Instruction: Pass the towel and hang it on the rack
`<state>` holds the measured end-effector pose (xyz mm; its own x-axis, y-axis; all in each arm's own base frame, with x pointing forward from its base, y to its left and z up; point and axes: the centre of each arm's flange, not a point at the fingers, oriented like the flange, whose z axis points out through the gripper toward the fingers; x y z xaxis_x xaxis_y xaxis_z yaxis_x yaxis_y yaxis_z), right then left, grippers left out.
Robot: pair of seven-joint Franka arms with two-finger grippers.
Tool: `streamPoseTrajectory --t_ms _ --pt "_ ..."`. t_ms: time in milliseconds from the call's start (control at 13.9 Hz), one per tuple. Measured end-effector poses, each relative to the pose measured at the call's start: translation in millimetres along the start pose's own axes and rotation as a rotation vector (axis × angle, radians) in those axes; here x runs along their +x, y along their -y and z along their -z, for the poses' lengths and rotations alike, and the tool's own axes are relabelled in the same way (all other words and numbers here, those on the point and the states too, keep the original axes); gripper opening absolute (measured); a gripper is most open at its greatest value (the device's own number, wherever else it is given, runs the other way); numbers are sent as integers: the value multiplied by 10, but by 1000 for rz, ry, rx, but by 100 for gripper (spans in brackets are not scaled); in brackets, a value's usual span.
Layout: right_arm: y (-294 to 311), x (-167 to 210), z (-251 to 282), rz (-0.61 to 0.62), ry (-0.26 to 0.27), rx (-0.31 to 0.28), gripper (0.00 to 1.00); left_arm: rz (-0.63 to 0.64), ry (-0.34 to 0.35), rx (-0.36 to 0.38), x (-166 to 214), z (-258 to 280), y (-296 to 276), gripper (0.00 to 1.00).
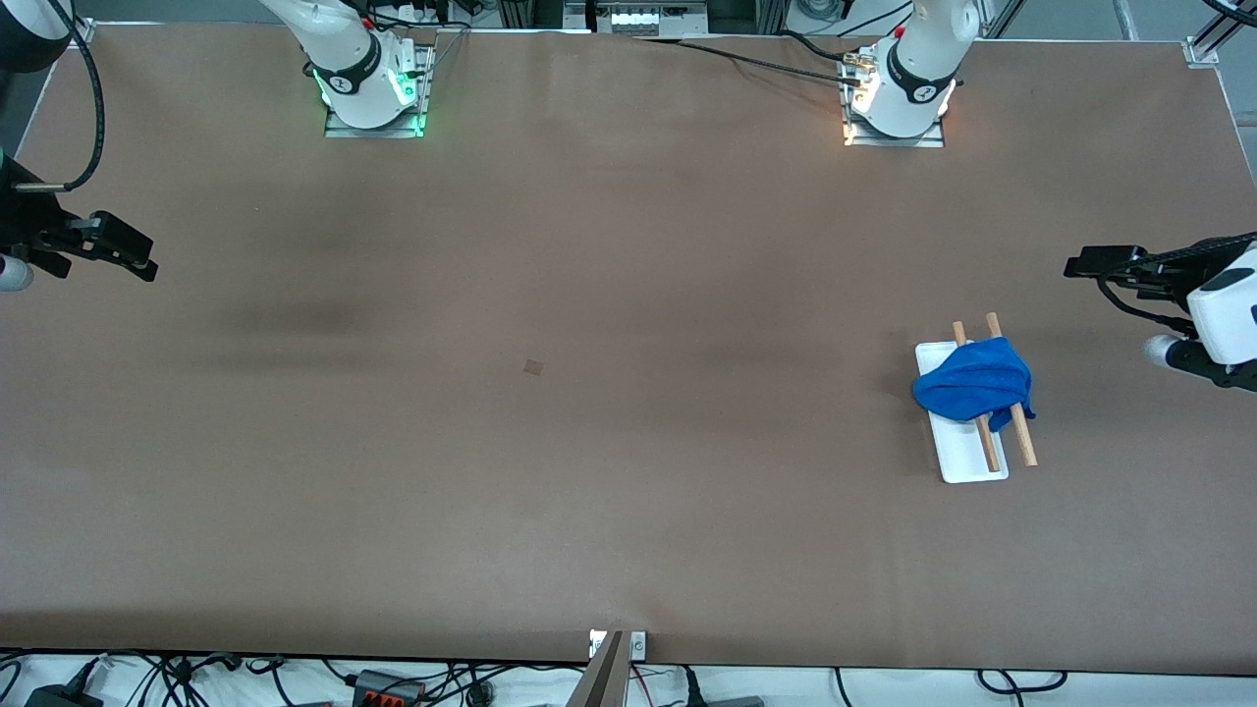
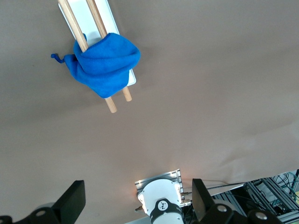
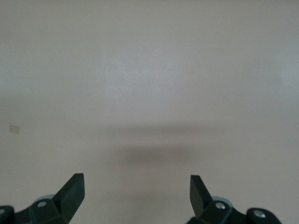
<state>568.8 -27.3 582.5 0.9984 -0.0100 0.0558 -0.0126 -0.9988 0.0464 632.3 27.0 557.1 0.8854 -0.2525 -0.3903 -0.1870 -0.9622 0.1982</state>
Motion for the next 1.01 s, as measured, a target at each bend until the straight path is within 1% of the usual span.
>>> streamPoseTrajectory --t_ms 144,216,288,360,432,503,575,647,791,863,1007 --pt "0 0 0 0 0 0 100 -11 -7 7 -23 20 -89 100" --pt "0 0 0 0 0 0 100 -21 -28 21 -25 37 -180 100" --pt "0 0 0 0 0 0 100 -28 -62 42 -33 44 -291 100" --pt "1 0 0 0 0 0 100 -31 -114 74 -61 44 -405 100" --pt "1 0 0 0 0 0 100 -30 -167 108 -131 22 -507 100" --pt "1 0 0 0 0 0 100 -17 -201 131 -256 -27 -590 100" --pt "0 0 0 0 0 0 100 26 -215 144 -414 -88 -642 100" --pt "-1 0 0 0 0 0 100 98 -225 148 -561 -134 -672 100" --pt "-2 0 0 0 0 0 100 284 -242 142 -775 -194 -749 100" --pt "-3 0 0 0 0 0 100 325 -239 143 -832 -248 -806 100" --pt "-4 0 -1 -1 0 0 100 295 -236 153 -882 -309 -888 100"
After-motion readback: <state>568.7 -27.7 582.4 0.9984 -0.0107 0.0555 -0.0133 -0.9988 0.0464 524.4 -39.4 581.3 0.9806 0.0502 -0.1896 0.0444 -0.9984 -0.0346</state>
